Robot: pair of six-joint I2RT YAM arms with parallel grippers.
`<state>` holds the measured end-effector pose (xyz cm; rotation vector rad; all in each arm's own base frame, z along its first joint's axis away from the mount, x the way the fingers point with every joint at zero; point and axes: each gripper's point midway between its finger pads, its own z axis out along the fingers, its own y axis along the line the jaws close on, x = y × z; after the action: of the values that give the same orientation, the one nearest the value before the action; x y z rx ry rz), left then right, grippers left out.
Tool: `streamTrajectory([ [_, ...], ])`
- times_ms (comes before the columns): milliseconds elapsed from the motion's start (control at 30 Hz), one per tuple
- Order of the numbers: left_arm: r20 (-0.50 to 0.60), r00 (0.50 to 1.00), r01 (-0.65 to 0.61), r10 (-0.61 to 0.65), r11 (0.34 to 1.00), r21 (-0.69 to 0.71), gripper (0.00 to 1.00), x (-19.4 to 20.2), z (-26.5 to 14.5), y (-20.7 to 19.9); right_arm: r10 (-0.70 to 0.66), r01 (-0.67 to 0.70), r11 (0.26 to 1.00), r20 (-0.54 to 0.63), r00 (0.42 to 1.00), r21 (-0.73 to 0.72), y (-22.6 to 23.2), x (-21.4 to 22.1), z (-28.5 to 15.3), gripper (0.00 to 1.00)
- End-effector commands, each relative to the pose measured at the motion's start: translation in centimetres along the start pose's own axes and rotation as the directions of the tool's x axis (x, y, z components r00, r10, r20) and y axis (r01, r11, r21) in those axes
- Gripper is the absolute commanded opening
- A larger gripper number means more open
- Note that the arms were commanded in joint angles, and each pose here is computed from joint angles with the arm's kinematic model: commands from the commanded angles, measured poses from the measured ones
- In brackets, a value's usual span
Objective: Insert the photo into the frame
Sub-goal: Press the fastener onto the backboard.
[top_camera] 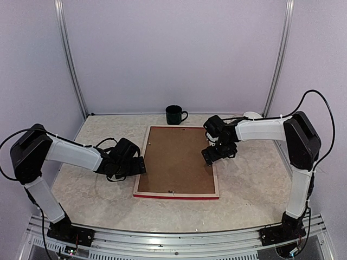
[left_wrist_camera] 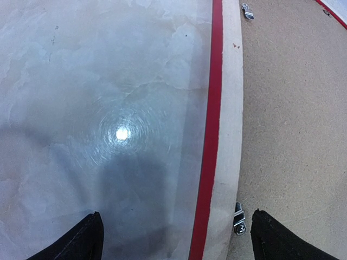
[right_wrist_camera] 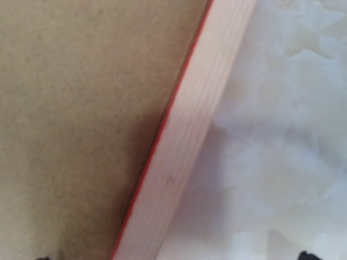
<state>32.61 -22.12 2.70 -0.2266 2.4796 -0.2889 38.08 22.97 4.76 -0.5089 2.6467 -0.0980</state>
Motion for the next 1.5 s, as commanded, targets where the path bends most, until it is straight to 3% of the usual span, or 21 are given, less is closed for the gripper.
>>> streamTrajectory([
  [0, -0.085, 0.996, -0.025, 0.022, 0.999, -0.041, 0.93, 2.8, 0.8, 1.6, 0.018, -0.018, 0.999, -0.015, 1.0, 0.036, -0.4, 0.1, 0.1, 0.99],
  [400, -0.09, 0.996, -0.017, 0.013, 0.999, -0.04, 0.93, 3.3, 0.8, 1.9, 0.022, -0.024, 0.998, -0.024, 0.999, -0.06, 1.2, 0.5, 0.5, 0.99],
  [800, -0.09, 0.996, -0.009, 0.005, 0.999, -0.047, 0.93, 3.6, 0.7, 2.4, 0.039, -0.035, 0.998, -0.103, 0.994, 0.046, -0.2, 2.8, 2.4, 0.99],
  [1467, -0.098, 0.995, -0.004, -0.001, 0.998, -0.055, 0.93, 3.9, 1.0, 2.8, 0.132, -0.134, 0.991, -0.08, 0.988, -0.026, -0.9, 2.1, 0.7, 0.86],
])
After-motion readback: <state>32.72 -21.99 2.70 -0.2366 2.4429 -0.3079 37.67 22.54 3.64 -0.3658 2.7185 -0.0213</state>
